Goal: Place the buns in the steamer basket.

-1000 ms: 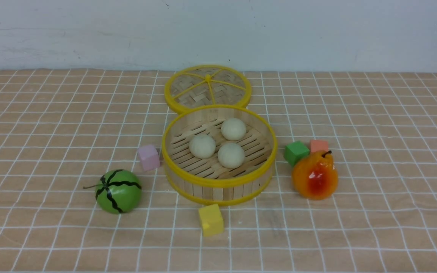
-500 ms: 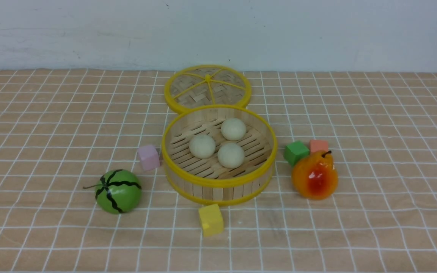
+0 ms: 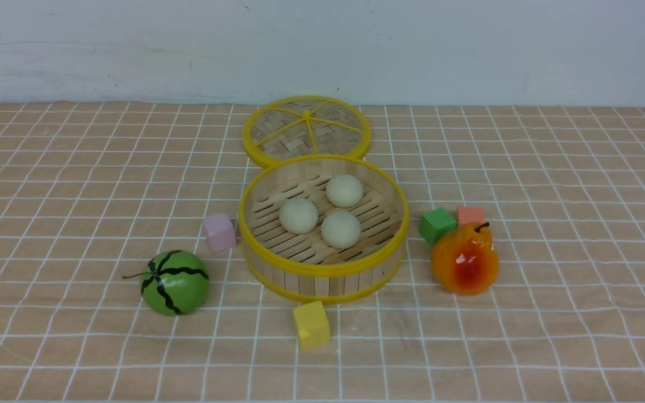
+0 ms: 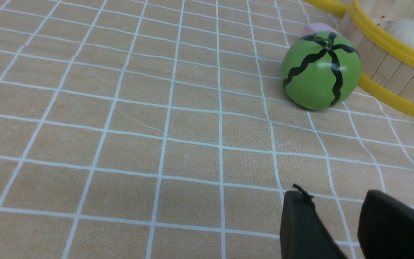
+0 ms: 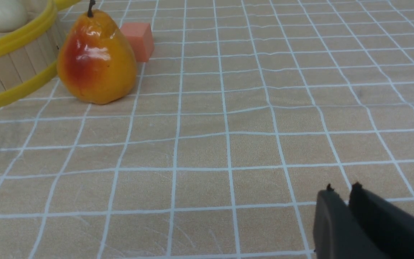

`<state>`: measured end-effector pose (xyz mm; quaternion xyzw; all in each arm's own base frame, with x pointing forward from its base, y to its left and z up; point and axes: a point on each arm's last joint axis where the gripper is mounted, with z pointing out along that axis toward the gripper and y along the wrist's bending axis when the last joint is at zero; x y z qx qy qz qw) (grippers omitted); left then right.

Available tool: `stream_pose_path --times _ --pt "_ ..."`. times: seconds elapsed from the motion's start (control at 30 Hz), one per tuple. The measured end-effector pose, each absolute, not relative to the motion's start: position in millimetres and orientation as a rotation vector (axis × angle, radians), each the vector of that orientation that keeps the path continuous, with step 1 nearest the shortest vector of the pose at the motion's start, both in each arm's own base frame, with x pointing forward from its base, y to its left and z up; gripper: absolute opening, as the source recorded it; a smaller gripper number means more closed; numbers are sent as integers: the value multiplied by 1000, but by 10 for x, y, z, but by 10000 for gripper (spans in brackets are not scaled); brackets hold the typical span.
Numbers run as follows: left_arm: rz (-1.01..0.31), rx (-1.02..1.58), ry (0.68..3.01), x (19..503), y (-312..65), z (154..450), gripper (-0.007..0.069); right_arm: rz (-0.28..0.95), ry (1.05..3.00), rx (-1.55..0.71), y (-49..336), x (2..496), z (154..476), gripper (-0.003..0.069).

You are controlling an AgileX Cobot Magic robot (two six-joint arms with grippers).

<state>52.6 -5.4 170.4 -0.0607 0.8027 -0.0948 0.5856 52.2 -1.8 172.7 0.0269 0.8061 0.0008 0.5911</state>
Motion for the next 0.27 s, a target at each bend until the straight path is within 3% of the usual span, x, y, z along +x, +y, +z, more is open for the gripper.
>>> stream_pose_path --times 0.27 --pt "-221 -142 1872 526 -54 1704 237 1 1876 62 -18 522 1727 88"
